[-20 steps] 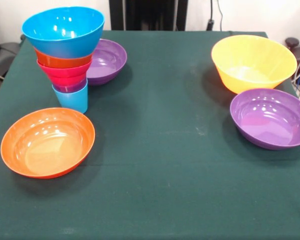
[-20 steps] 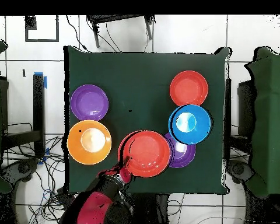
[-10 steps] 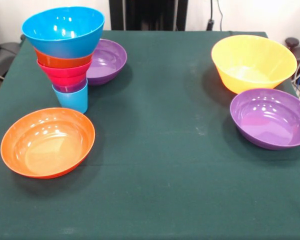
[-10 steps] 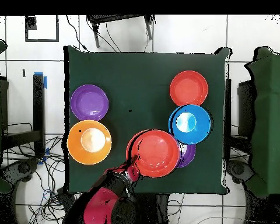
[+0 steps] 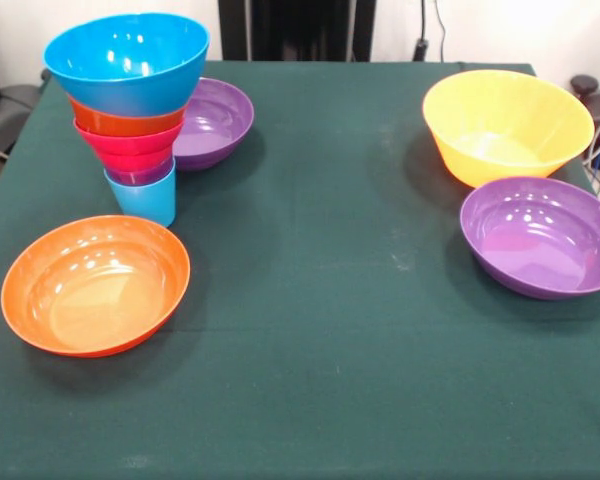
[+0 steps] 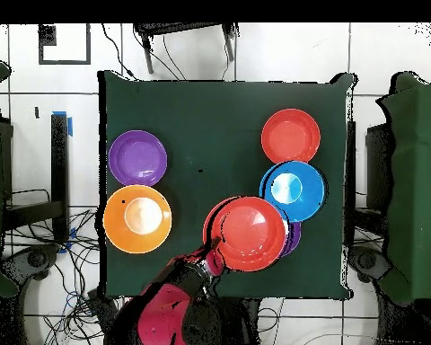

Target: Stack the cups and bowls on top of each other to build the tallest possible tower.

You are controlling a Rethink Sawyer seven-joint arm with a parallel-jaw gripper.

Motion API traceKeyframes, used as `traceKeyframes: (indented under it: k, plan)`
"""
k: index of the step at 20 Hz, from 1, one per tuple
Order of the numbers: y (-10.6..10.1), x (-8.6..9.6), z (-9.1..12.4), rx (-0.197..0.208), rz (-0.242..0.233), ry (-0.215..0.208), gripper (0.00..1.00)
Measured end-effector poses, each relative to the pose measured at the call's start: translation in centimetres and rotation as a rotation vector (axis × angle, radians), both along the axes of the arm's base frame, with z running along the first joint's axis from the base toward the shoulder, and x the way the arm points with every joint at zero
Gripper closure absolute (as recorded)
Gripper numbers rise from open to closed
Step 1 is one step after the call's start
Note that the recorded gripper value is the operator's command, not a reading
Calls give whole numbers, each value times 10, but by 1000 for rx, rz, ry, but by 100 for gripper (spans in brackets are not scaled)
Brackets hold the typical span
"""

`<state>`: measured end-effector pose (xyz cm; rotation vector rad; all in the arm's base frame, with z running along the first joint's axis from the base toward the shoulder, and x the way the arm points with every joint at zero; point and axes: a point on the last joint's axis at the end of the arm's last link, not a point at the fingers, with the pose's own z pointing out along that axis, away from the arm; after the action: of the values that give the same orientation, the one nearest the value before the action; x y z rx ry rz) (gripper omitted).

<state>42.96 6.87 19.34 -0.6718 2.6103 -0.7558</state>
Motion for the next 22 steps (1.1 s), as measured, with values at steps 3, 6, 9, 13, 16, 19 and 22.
traceKeyframes:
  k: [3, 6, 9, 13, 16, 19, 22]
  plan:
    - [0, 2, 0, 6, 4, 4, 100]
    - [-1, 4, 1, 11, 12, 6, 100]
    - [-2, 7, 1, 17, 22, 5, 100]
    - [-1, 12, 1, 24, 34, 4, 100]
    - [2, 15, 0, 26, 48, 7, 100]
    - [4, 18, 0, 31, 56, 7, 100]
    - [5, 20, 0, 38, 59, 10, 100]
